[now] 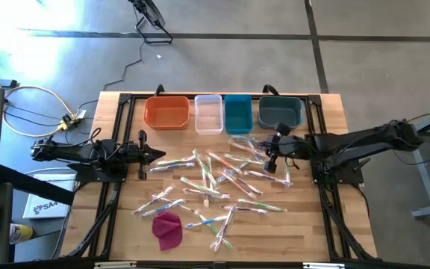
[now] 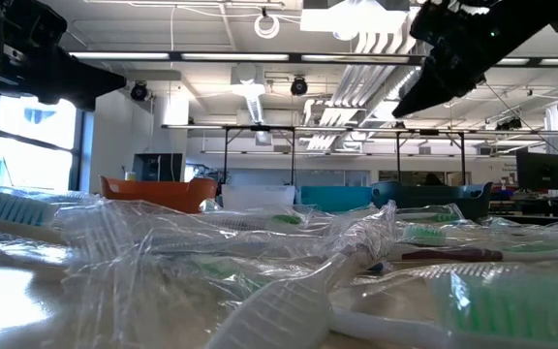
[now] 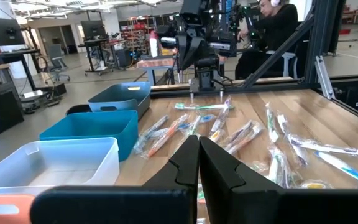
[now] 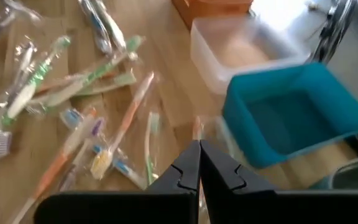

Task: Pick & Place Toothbrushes
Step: Put the orange toothbrush into the orange bin

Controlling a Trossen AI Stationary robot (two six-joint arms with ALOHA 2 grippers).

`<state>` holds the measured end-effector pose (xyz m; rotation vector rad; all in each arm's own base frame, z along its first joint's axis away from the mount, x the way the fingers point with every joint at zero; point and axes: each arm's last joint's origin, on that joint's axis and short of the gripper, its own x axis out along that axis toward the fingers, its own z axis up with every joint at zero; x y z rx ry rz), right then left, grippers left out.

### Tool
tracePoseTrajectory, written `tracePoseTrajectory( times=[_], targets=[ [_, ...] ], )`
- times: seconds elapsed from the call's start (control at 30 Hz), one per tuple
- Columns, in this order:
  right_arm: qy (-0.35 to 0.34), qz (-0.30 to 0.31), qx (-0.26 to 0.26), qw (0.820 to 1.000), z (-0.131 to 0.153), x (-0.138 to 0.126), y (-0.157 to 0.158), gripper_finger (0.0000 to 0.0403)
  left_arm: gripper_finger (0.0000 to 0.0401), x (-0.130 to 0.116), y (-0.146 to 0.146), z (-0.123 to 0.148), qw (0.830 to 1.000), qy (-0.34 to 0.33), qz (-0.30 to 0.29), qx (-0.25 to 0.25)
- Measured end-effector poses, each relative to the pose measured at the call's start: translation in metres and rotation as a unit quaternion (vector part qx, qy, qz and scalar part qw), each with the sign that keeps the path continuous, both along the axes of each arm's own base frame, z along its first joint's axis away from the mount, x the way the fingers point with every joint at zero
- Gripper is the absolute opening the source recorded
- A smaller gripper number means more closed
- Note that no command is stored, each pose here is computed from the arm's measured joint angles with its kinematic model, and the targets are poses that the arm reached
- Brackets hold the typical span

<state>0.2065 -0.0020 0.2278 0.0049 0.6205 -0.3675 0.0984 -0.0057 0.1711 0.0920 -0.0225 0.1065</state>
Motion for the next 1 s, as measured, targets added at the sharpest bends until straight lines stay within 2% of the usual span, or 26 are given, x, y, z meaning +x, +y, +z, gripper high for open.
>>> tracePoseTrajectory(
  times=[0.17,0.53,0.67,1.0],
  targets=[
    [0.041,-0.014,0.05,0.998,-0.016,0.006,-0.011,0.0003,0.0008,0.0,0.0,0.0,1.0,0.0,0.0,0.0],
    [0.102,-0.059,0.057,0.991,-0.05,0.026,-0.028,0.0008,0.0008,0.0,0.0,-0.001,1.0,0.004,0.0,0.0],
    [0.109,-0.06,0.056,0.991,-0.058,0.031,-0.029,0.0038,0.0008,0.0,0.0,-0.001,1.0,0.004,0.0,0.0],
    [0.135,-0.057,0.061,0.987,-0.071,0.035,-0.029,0.0159,0.0008,0.0,0.0,-0.001,1.0,0.006,0.0,-0.001]
  ],
)
